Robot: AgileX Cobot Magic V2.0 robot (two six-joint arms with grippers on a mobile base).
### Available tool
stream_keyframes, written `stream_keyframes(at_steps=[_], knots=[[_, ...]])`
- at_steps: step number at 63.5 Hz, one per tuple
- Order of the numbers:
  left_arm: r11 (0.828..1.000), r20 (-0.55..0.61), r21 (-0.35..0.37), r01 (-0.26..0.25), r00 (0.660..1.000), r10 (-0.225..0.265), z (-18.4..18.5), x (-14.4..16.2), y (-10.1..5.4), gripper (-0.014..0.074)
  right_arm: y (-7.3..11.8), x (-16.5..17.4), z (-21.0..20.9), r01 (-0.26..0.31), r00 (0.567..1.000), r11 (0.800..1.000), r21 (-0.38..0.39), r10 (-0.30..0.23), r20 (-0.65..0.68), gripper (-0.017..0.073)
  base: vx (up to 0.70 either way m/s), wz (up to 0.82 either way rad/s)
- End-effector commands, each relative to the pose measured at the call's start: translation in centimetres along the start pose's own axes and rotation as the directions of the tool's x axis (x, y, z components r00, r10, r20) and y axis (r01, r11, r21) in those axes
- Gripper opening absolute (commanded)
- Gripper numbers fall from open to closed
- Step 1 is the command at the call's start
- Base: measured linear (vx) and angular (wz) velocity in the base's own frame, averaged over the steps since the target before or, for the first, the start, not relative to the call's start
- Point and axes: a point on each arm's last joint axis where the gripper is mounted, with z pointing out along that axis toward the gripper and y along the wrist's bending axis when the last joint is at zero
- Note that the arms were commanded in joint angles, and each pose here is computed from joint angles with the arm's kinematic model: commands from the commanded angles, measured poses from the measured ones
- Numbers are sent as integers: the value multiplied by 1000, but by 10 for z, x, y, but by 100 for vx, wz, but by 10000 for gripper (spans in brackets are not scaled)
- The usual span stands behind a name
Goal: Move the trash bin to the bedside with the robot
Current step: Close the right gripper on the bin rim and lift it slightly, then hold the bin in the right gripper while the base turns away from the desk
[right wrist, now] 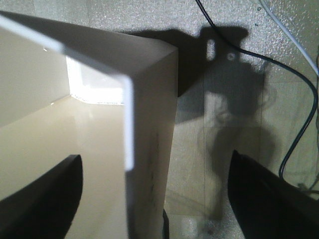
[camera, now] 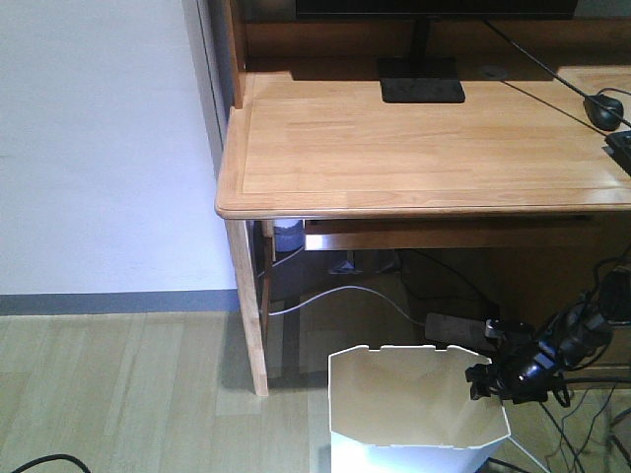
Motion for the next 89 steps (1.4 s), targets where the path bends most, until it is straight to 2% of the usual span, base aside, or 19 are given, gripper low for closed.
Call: stream_keyframes(at_steps=[1, 12, 18, 30, 35, 48, 55, 61, 63, 73, 78, 89], knots=[[1000, 67, 10, 2, 998, -3, 1, 1, -1, -6, -1, -21, -16, 19, 999, 1000, -7, -19, 43, 552, 0, 0], [1000, 67, 10, 2, 998, -3, 1, 1, -1, -6, -2, -21, -5, 26, 999, 999, -28, -26, 24, 487, 0, 0], [1000, 67, 10, 2, 998, -3, 1, 1, -1, -6, -1, -23, -2, 51, 999, 997, -49, -51, 1, 407, 0, 0], [1000, 67, 10, 2, 998, -3, 1, 1, -1, -6, 2, -31, -12, 67, 997, 994, -92, -70, -25, -17, 0, 0], [1000, 67, 10, 2, 998, -3, 1, 1, -1, -6, 4, -36, -22, 63, 998, 992, -112, -66, -21, -14, 0, 0], [1000, 67, 10, 2, 998, -3, 1, 1, -1, -6, 10, -54, -57, 95, 995, 984, -152, -97, -1, -9, 0, 0], [1000, 67, 10, 2, 998, -3, 1, 1, -1, -6, 12, -55, -80, 77, 996, 990, -118, -70, 64, -7, 0, -2], [1000, 67, 10, 2, 998, -3, 1, 1, -1, -6, 17, -47, -100, 96, 991, 990, -104, -84, 108, -7, 0, -1], [1000, 67, 10, 2, 998, -3, 1, 1, -1, -6, 19, -46, -108, 125, 986, 986, -108, -112, 121, -7, 0, 0], [1000, 67, 10, 2, 998, -3, 1, 1, -1, -6, 37, -29, -142, 206, 972, 958, -201, -177, 155, -7, 0, 0], [1000, 67, 10, 2, 998, -3, 1, 1, -1, -6, 46, -19, -160, 227, 967, 944, -239, -190, 170, -7, 0, 0], [1000, 67, 10, 2, 998, -3, 1, 1, -1, -6, 57, 5, -187, 243, 964, 933, -265, -201, 174, -7, 0, 0]])
